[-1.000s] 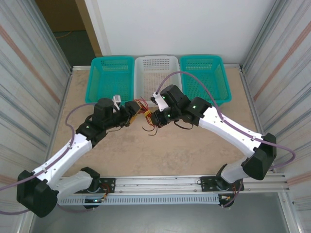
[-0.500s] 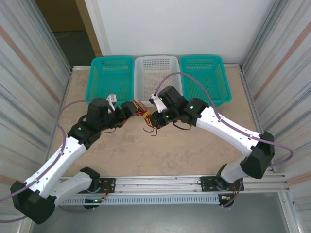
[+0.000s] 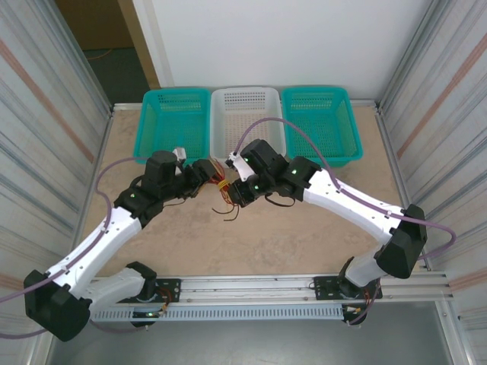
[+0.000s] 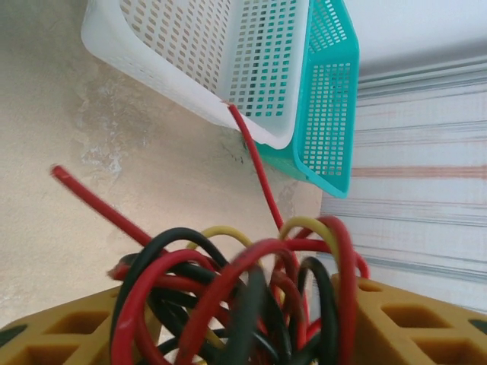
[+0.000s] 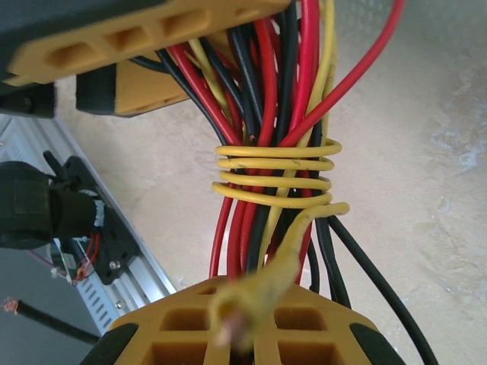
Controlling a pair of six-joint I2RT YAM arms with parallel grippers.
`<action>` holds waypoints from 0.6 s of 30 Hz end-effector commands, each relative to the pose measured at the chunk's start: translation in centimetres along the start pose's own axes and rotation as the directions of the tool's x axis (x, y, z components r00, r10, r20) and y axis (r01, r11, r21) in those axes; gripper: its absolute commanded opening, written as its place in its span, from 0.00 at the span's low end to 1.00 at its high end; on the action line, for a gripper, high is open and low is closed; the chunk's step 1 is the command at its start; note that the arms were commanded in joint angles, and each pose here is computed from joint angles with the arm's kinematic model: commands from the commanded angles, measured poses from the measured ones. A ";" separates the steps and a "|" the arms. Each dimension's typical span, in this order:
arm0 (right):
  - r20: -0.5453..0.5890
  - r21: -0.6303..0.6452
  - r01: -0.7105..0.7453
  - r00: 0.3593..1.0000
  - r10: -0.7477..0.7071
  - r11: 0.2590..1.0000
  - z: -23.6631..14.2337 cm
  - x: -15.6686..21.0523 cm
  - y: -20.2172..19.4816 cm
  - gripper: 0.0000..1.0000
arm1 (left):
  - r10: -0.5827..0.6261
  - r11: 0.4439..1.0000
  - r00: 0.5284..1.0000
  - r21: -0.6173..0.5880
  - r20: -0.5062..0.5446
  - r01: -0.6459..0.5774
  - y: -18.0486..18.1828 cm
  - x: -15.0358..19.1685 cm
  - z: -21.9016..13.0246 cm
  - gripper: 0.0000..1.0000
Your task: Untangle the cables
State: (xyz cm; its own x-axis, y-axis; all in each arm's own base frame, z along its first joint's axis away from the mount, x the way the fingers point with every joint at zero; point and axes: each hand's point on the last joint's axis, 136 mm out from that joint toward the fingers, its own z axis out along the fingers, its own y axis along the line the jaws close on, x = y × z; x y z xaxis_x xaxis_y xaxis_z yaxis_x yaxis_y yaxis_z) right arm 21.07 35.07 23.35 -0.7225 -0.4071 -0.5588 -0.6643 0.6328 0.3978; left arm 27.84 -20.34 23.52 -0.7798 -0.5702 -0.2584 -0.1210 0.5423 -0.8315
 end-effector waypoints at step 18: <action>0.127 0.033 -0.014 0.992 0.009 0.999 -2.4 -3.1 -0.1 0.63 | 0.023 1.000 0.999 0.016 0.035 -0.023 -0.6 -1.4 0.3 0.00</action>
State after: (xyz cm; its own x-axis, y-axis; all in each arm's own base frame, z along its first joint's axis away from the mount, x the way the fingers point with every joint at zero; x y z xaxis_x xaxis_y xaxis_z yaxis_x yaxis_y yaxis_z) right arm 21.93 35.44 23.80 -0.7227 -0.3818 -0.5761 -0.6545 0.6460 0.3928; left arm 28.50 -20.51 23.20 -0.7738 -0.5783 -0.2585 -0.1226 0.5371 -0.8346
